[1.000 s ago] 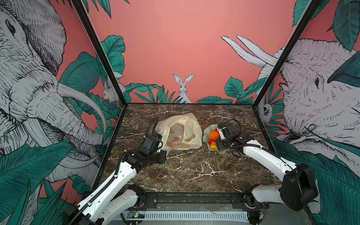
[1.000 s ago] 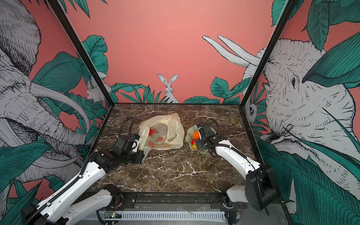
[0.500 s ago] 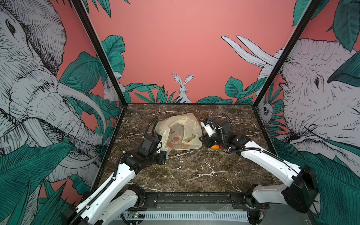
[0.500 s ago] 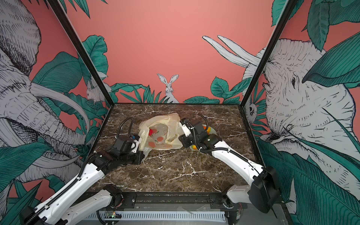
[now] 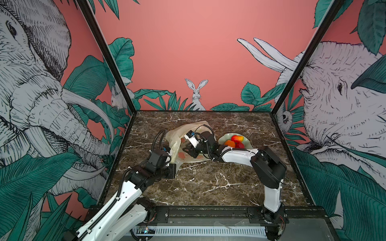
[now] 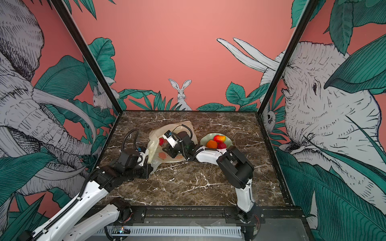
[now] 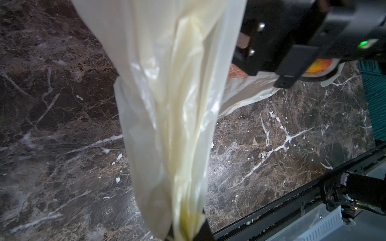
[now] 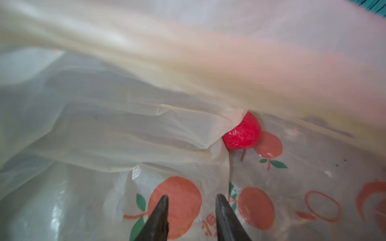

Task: Take fruits out of the plastic bag
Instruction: Take out the fake fruit from the plastic bag, then place the fake fruit on the plate, then take out the fake fruit from the plastic bag.

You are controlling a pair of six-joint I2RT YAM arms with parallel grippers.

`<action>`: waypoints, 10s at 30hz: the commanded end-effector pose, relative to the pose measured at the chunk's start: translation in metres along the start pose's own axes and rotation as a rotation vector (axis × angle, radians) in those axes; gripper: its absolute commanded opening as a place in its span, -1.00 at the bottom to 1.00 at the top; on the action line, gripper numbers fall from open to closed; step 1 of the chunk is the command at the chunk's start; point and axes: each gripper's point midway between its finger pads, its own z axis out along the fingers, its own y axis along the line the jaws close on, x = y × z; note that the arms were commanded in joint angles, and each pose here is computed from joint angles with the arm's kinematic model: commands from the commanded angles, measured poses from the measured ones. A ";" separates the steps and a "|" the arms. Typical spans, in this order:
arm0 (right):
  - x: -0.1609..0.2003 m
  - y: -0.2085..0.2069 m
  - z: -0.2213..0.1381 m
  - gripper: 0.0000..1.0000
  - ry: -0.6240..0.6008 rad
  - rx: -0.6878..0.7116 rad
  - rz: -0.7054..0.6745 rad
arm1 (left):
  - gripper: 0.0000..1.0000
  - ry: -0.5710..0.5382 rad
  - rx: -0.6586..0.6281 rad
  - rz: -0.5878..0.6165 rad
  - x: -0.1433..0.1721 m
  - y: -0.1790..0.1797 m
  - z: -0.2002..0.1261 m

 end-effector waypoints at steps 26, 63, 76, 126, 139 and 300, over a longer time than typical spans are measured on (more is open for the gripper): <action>-0.012 -0.084 0.097 0.37 -0.171 0.293 0.576 | -1.00 0.003 0.016 0.020 -0.011 -0.009 0.000; -0.002 -0.111 0.059 0.15 0.035 0.530 0.473 | -1.00 -0.044 -0.047 0.023 -0.012 0.004 -0.012; 0.036 -0.133 0.012 0.44 0.144 0.543 0.492 | -1.00 -0.019 -0.024 0.022 -0.013 -0.001 -0.001; 0.052 -0.160 0.009 0.45 0.065 0.475 0.654 | -1.00 -0.008 -0.007 0.019 -0.011 -0.002 0.009; 0.042 -0.174 0.016 0.46 0.027 0.518 0.655 | -1.00 0.019 0.022 0.018 -0.007 -0.007 0.013; -0.007 -0.090 -0.011 0.11 0.313 0.739 -0.252 | -1.00 -0.412 0.170 0.258 -0.085 -0.054 -0.056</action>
